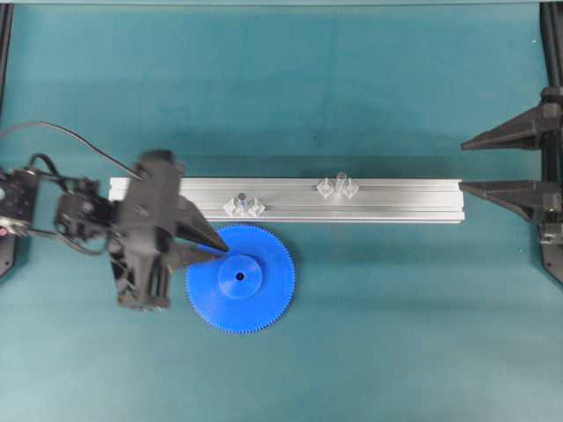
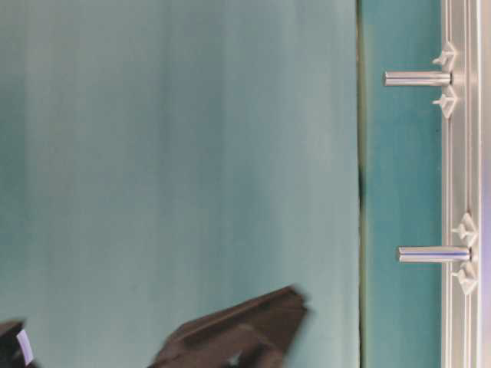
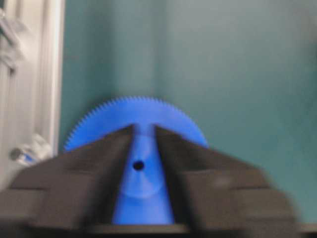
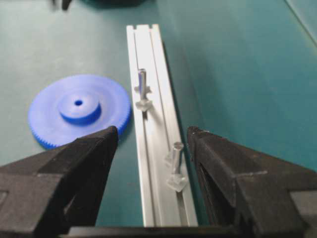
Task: Insert the large gear onto the shaft.
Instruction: 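Move the left gripper over the large blue gear's hub, then lower the left gripper and close it on the blue gear's hub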
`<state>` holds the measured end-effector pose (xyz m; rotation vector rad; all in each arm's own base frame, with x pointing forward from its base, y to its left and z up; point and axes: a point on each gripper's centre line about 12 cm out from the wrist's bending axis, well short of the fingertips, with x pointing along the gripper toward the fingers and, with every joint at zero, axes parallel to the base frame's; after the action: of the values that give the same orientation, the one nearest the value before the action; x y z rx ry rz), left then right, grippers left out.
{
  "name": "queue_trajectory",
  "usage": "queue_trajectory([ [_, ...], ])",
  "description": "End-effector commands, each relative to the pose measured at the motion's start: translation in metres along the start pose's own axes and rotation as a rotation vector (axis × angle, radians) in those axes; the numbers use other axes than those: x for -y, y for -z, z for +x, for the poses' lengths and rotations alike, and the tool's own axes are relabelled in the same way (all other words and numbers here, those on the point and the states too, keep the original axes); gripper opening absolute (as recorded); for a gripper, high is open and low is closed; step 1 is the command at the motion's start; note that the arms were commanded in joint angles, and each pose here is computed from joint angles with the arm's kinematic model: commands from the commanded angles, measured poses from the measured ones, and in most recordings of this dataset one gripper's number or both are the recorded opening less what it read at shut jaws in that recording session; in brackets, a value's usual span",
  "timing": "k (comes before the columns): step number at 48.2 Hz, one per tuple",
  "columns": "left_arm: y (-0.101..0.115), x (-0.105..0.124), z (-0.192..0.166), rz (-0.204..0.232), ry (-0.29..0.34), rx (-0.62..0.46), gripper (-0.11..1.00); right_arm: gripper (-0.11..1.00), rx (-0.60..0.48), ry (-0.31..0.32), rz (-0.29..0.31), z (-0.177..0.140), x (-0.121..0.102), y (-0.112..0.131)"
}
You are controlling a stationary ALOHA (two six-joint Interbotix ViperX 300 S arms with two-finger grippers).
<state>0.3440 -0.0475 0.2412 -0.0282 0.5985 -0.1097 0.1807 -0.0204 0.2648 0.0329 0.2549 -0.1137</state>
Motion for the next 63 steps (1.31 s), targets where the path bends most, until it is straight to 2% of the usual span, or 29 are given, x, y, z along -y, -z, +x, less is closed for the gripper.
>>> queue_trajectory([
  [1, -0.01, 0.007, 0.005, 0.003, 0.013, -0.021, 0.5, 0.71, 0.003, 0.01, 0.0, 0.001, 0.002, -0.002],
  [7, -0.01, 0.007, 0.02, -0.033, -0.001, -0.131, 0.83, 0.72, -0.003, 0.01, 0.0, 0.001, 0.002, 0.001],
  [11, -0.01, 0.007, 0.029, -0.05, -0.01, -0.195, 0.94, 0.72, -0.004, 0.012, 0.002, 0.0, 0.002, 0.003],
  [30, 0.003, 0.007, 0.077, -0.052, -0.029, -0.35, 0.92, 0.72, 0.014, 0.011, 0.003, -0.007, 0.002, 0.007],
  [44, 0.025, 0.005, 0.103, -0.039, -0.05, -0.531, 0.92, 0.72, 0.006, 0.011, 0.003, -0.011, 0.002, 0.01],
  [49, 0.027, 0.005, 0.108, -0.03, -0.049, -0.545, 0.92, 0.72, 0.005, 0.011, 0.005, -0.011, 0.002, 0.011],
  [63, 0.029, 0.0, 0.108, -0.038, -0.059, -0.549, 0.92, 0.72, 0.008, 0.01, 0.006, -0.011, 0.002, 0.01],
])
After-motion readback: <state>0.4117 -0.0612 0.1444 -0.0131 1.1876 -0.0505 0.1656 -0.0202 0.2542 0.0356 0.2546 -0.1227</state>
